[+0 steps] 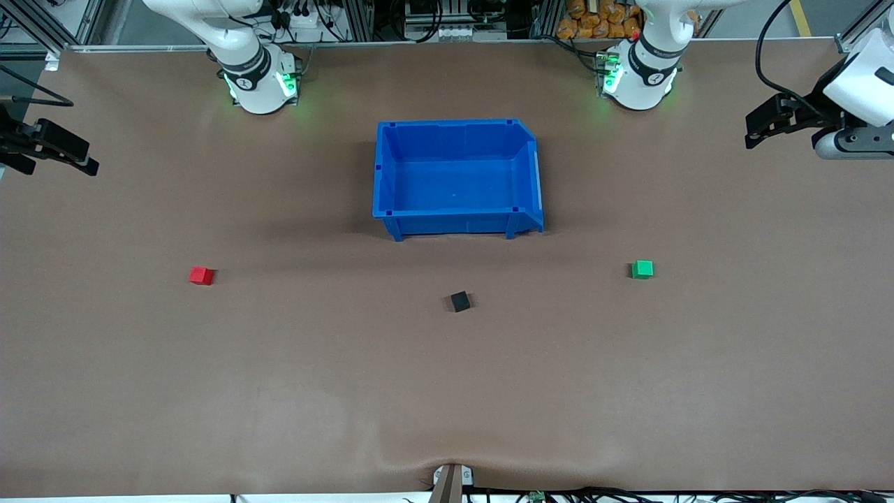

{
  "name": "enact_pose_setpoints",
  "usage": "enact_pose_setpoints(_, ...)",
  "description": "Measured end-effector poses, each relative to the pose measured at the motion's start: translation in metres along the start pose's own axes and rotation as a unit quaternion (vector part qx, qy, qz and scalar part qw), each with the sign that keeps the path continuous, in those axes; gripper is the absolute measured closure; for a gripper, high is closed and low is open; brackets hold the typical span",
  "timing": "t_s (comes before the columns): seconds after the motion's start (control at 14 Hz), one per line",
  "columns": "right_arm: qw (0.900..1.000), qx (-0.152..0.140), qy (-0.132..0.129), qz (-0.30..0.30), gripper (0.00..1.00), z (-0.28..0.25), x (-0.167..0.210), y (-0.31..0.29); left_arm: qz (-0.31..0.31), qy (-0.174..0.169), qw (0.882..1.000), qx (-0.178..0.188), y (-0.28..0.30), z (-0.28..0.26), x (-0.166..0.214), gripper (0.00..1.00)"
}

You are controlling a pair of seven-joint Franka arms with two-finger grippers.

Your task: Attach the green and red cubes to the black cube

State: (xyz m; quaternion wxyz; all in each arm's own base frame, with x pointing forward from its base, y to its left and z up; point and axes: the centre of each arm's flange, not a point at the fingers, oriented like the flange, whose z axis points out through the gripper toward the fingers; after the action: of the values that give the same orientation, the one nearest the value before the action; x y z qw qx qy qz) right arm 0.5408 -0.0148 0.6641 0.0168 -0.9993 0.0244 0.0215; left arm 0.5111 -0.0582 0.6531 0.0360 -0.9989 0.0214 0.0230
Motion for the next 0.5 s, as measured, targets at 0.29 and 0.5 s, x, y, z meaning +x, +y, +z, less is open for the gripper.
enact_pose_setpoints(0.29, 1.000, 0.000, 0.000, 0.001, 0.00, 0.0002, 0.0000, 0.0014, 0.001, -0.001, 1.000, 0.000, 0.0012, 0.0011, 0.0000, 0.00)
enact_pose_setpoints(0.5, 1.000, 0.000, 0.000, 0.001, 0.00, 0.0002, 0.0000, 0.0016, 0.001, -0.004, 1.000, 0.000, 0.0015, 0.0035, -0.0001, 0.00)
